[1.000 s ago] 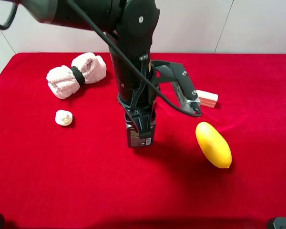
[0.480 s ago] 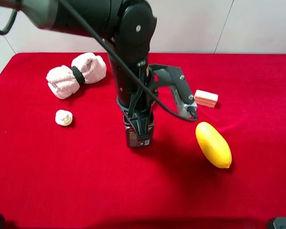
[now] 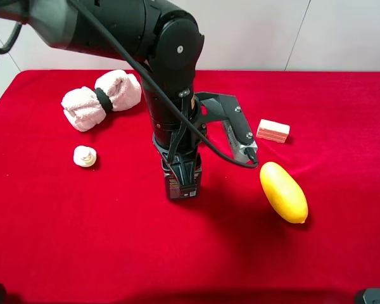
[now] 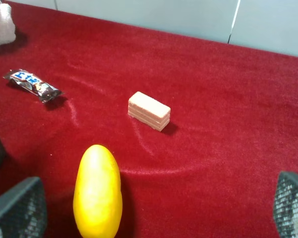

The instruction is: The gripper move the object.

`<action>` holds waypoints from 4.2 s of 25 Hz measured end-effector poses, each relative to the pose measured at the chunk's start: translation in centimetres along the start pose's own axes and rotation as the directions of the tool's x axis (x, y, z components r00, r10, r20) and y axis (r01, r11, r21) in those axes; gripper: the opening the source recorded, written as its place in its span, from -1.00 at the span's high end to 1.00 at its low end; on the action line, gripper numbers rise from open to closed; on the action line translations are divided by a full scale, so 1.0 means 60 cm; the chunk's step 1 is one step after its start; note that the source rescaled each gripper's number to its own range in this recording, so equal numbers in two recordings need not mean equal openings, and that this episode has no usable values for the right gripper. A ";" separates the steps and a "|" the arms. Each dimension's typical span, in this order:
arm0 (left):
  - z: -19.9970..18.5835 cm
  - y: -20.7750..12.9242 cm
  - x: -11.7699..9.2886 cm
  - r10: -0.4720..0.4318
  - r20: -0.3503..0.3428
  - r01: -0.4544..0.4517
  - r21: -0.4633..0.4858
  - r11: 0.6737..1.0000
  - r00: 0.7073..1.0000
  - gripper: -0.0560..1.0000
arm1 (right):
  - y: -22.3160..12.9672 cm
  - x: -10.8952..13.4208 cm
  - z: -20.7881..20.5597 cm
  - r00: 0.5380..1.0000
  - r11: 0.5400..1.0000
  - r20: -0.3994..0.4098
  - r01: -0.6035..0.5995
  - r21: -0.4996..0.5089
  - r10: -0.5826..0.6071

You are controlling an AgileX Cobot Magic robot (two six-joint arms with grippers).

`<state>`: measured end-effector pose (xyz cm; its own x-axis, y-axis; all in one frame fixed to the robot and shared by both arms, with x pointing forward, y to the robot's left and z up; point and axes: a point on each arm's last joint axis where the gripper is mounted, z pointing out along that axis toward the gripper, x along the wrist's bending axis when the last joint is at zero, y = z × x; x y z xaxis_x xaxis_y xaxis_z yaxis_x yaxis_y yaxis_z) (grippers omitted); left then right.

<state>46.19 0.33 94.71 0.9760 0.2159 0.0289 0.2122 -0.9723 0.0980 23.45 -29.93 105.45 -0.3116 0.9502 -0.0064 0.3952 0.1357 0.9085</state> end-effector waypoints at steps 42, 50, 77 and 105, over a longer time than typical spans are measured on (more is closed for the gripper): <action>-0.001 0.001 0.002 0.005 -0.018 -0.005 -0.005 1.000 1.000 -0.90 | 0.000 0.000 0.000 1.000 1.000 0.000 0.000 0.000 0.000; -0.008 0.000 0.001 0.001 -0.021 -0.002 -0.012 1.000 1.000 -0.99 | 0.000 0.000 0.000 1.000 1.000 0.000 0.000 0.000 0.000; -0.258 -0.120 -0.053 -0.310 -0.062 0.295 -0.177 0.939 0.949 -1.00 | 0.000 0.000 0.000 1.000 1.000 0.000 0.000 0.000 0.000; -0.205 -0.407 -0.182 -0.532 -0.005 0.511 -0.272 0.816 0.847 -1.00 | 0.000 0.000 0.000 1.000 1.000 0.000 0.000 0.000 0.000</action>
<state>29.76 22.80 104.27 0.7134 0.7004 -0.0229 0.6580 -0.6583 0.3655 23.45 -29.93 105.45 -0.3116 0.9502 -0.0064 0.3952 0.1357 0.9085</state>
